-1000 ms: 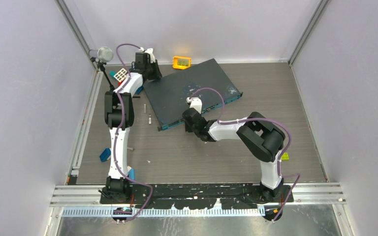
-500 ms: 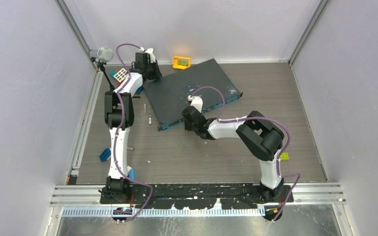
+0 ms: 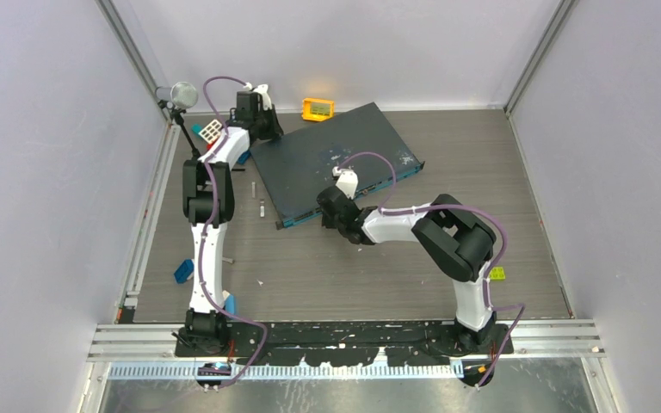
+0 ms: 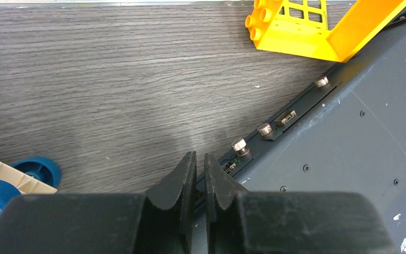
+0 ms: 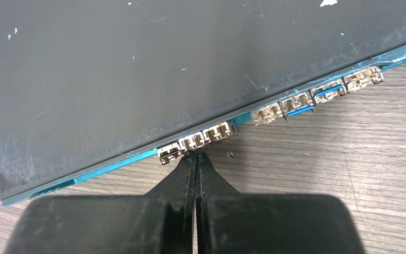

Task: Insert the plug into the switch port

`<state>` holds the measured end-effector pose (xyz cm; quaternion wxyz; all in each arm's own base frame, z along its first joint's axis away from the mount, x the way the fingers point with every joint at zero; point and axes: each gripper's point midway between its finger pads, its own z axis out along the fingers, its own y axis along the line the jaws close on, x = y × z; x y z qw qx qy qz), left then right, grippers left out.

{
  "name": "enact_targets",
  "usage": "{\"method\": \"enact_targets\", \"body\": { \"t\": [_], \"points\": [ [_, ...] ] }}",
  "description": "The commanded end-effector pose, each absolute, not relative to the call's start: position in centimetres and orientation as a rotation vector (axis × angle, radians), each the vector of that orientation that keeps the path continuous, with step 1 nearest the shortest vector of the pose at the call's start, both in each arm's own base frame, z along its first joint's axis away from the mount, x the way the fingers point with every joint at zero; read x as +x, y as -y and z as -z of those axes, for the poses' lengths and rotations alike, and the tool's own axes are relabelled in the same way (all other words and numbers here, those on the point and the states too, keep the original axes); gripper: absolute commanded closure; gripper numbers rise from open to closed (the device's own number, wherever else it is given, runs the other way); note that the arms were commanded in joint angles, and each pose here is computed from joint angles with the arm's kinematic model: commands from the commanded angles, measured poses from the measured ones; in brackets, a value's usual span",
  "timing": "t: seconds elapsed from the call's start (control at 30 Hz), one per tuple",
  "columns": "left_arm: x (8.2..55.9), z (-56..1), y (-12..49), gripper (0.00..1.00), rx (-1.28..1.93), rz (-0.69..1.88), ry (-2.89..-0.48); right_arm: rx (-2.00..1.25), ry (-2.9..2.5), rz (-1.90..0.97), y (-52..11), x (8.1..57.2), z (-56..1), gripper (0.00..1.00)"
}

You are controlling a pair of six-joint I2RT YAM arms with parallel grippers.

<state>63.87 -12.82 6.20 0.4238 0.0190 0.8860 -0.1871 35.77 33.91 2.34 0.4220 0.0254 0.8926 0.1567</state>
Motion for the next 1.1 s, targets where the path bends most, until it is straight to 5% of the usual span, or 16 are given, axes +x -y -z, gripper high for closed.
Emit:
{"method": "enact_targets", "body": {
  "t": [0.0,0.43,1.07],
  "points": [
    [60.1,-1.8,14.5,0.88,0.072,0.558,-2.402,0.204,-2.123,-0.425,-35.1,39.5,-4.6,1.0],
    [60.1,-1.8,14.5,0.89,0.075,0.567,-2.403,0.275,-2.11,-0.386,-35.4,41.2,-5.8,1.0],
    [58.8,-2.9,17.1,1.0,0.229,0.77,-2.365,0.163,-2.009,-0.395,-24.4,31.7,-13.4,0.87]
  ]
}}
